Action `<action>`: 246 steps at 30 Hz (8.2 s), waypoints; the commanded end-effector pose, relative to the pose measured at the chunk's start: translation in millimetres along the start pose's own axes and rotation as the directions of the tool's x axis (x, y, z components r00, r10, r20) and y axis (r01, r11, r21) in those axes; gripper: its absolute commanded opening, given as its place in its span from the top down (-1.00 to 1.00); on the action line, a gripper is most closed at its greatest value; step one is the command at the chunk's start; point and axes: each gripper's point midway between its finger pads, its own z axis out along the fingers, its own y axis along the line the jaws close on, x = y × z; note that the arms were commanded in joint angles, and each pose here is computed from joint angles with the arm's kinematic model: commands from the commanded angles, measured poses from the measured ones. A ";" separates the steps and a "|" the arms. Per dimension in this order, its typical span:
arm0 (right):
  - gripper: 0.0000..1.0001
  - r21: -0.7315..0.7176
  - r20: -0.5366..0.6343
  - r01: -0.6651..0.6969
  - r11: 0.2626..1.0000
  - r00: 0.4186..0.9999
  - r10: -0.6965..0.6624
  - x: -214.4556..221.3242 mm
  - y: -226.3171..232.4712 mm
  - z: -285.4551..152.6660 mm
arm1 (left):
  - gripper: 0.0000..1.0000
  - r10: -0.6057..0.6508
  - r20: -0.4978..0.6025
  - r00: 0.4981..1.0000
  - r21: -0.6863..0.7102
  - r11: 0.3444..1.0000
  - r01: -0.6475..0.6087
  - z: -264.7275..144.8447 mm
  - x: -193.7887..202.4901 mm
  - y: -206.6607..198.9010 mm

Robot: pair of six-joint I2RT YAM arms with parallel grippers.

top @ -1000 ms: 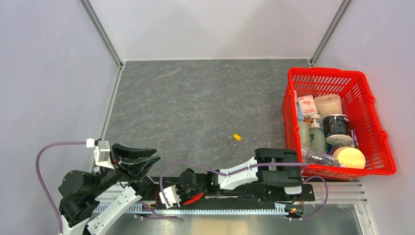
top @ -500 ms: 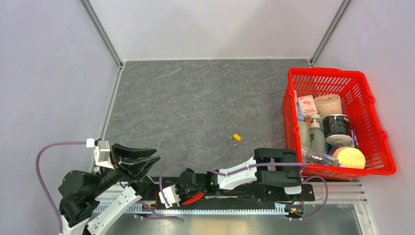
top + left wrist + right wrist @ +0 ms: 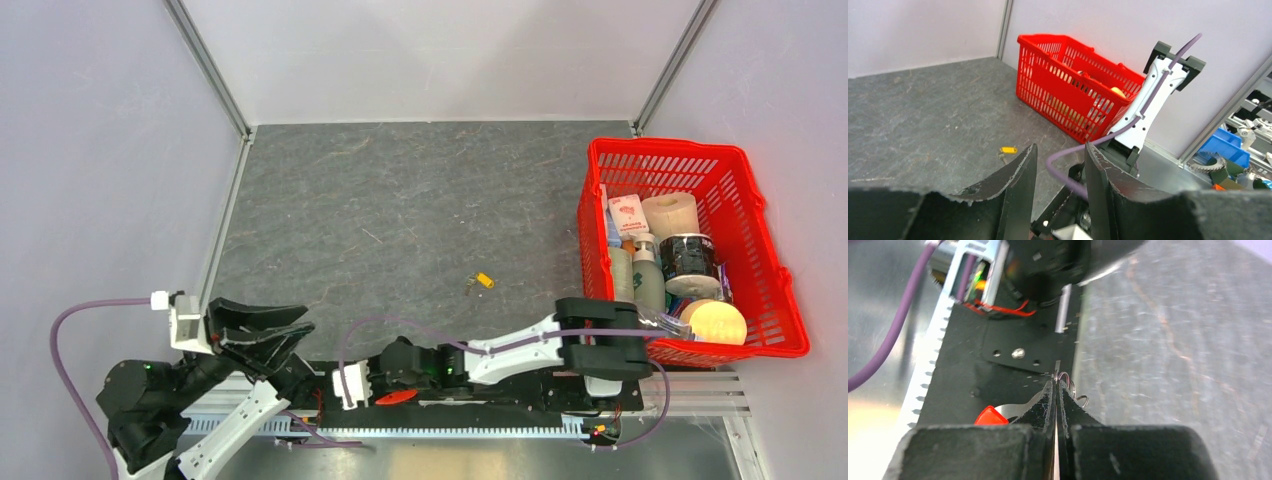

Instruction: Put the keys on the keyring

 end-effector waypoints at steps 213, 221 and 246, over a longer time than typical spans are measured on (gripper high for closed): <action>-0.01 0.482 -0.219 -0.793 0.372 0.302 0.928 91.2 -107.5 -8.9 | 0.01 -0.098 -0.109 0.989 0.427 0.894 0.136 49.0 8.5 -64.5; -0.01 0.521 -0.221 -0.768 0.373 0.301 0.928 99.2 -109.6 -11.4 | 0.02 -0.095 -0.109 0.989 0.426 0.895 0.133 49.2 8.6 -64.3; 0.20 0.594 -0.229 -0.701 0.394 0.321 0.919 113.5 -117.4 -12.1 | 0.02 -0.097 -0.124 0.988 0.412 0.901 0.140 54.0 15.0 -59.4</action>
